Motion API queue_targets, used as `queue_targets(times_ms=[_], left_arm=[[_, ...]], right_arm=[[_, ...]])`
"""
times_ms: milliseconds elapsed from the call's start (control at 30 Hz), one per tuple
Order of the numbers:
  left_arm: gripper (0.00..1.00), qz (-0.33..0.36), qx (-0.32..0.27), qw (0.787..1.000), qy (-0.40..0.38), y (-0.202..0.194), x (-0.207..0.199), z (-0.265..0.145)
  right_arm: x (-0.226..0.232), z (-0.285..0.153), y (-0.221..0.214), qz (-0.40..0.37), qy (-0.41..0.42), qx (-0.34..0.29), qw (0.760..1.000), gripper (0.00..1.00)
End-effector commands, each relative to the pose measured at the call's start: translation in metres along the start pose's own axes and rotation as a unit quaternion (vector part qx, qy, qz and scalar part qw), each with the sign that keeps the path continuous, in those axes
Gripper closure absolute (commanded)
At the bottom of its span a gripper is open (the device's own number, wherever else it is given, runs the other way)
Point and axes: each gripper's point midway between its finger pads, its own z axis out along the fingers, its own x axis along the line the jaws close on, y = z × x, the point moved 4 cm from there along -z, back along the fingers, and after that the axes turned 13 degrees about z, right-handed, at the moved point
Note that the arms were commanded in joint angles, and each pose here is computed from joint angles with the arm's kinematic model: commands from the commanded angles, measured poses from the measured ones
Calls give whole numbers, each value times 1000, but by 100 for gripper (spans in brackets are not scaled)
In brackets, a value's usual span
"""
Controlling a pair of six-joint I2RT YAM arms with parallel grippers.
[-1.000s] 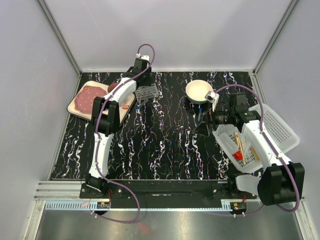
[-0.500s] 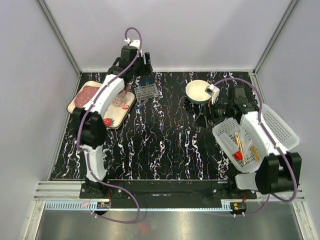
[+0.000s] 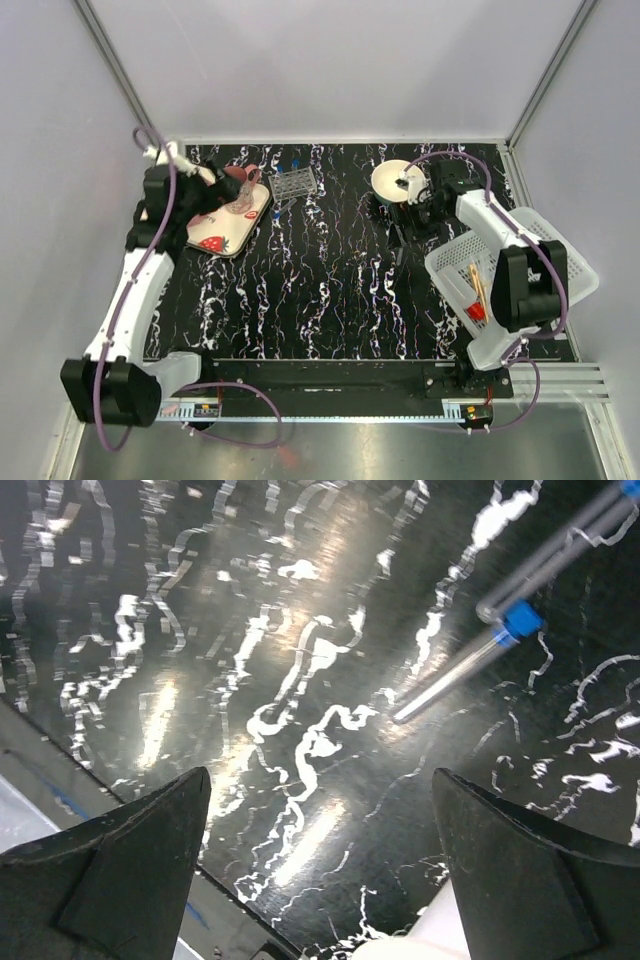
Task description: Organize the chemistry lab equipment
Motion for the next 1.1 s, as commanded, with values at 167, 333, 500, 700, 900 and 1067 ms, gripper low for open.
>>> queue_targets(times_ms=[167,333,500,700,900,1067], left_arm=[[1,-61,56,992,-99,-76,-2,-52],[1,-84,81,984,-134,-104,-10,-68],[1,-99,87,980,-150,-118,-14,-77],[1,-105,83,977,-165,-119,-19,-85],[1,-112,79,975,-177,-118,-23,-90],[1,-125,89,969,-192,-121,-27,-92]], right_arm=[[-42,30,2,15,-114,20,993,27],[-53,45,-4,31,-131,40,990,41],[-59,57,-1,43,-131,50,989,43],[-63,70,-4,60,-126,71,988,49],[-74,71,-11,63,-155,75,983,64],[-77,70,-14,70,-160,78,982,74]])
